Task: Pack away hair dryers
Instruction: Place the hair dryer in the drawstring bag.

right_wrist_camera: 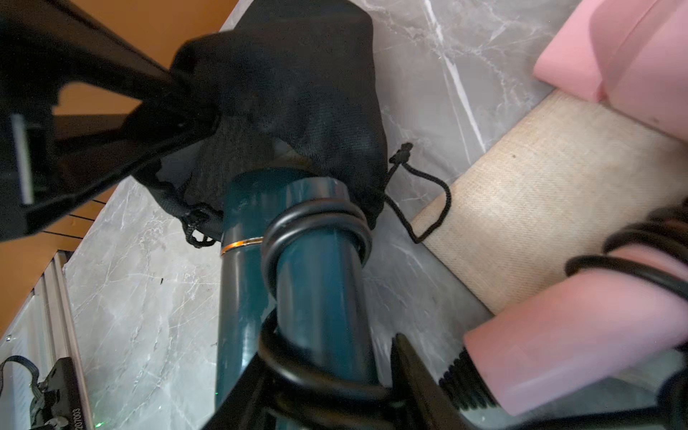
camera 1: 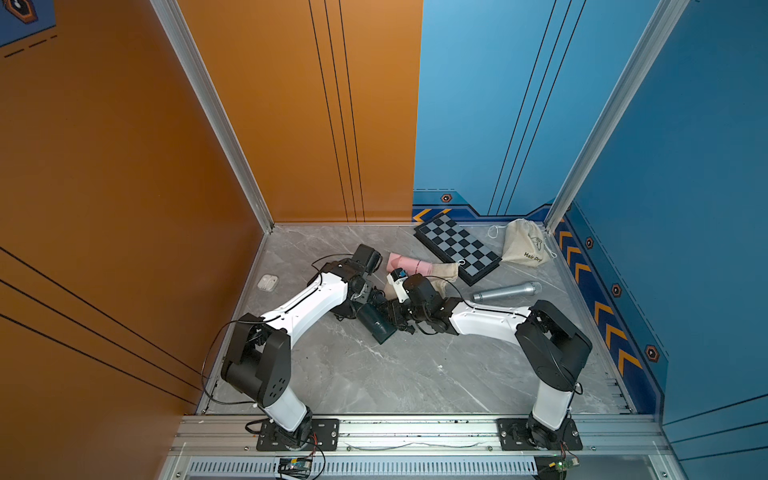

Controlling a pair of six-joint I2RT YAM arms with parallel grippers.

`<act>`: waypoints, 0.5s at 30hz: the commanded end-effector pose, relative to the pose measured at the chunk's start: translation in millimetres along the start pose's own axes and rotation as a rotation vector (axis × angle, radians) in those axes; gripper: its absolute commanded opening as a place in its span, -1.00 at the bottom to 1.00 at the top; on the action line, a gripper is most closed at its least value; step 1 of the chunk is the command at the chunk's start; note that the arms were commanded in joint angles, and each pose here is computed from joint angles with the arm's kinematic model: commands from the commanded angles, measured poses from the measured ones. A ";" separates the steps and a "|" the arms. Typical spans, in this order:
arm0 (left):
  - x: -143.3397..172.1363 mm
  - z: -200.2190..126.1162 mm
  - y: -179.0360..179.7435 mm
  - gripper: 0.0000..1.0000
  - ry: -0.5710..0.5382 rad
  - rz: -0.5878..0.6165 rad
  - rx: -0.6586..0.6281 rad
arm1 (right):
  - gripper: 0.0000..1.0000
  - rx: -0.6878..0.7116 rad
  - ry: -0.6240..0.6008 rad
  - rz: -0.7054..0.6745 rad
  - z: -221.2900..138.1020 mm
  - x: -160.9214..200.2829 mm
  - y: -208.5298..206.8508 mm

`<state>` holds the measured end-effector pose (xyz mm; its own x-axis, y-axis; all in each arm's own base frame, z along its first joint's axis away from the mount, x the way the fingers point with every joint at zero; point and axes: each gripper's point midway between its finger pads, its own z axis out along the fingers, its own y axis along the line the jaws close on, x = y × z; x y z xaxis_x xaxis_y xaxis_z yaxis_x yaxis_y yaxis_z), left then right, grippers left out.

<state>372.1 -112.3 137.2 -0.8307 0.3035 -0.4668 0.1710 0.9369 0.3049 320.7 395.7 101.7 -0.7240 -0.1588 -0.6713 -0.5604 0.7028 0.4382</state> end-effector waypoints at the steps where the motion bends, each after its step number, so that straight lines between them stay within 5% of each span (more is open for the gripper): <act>1: -15.3 -14.3 4.5 -1.00 -0.051 -0.052 0.025 | -0.64 -0.076 -0.038 0.003 -1.9 -19.1 23.4; 15: -18.0 -8.7 1.1 -1.00 -0.037 -0.068 0.051 | -0.64 -0.128 -0.023 -0.012 -2.4 -17.0 35.5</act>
<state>375.1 -116.2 141.2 -0.8292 0.2780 -0.4849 0.1622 0.9499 0.2672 315.5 405.4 99.9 -0.7570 -0.1545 -0.6349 -0.5538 0.6673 0.4980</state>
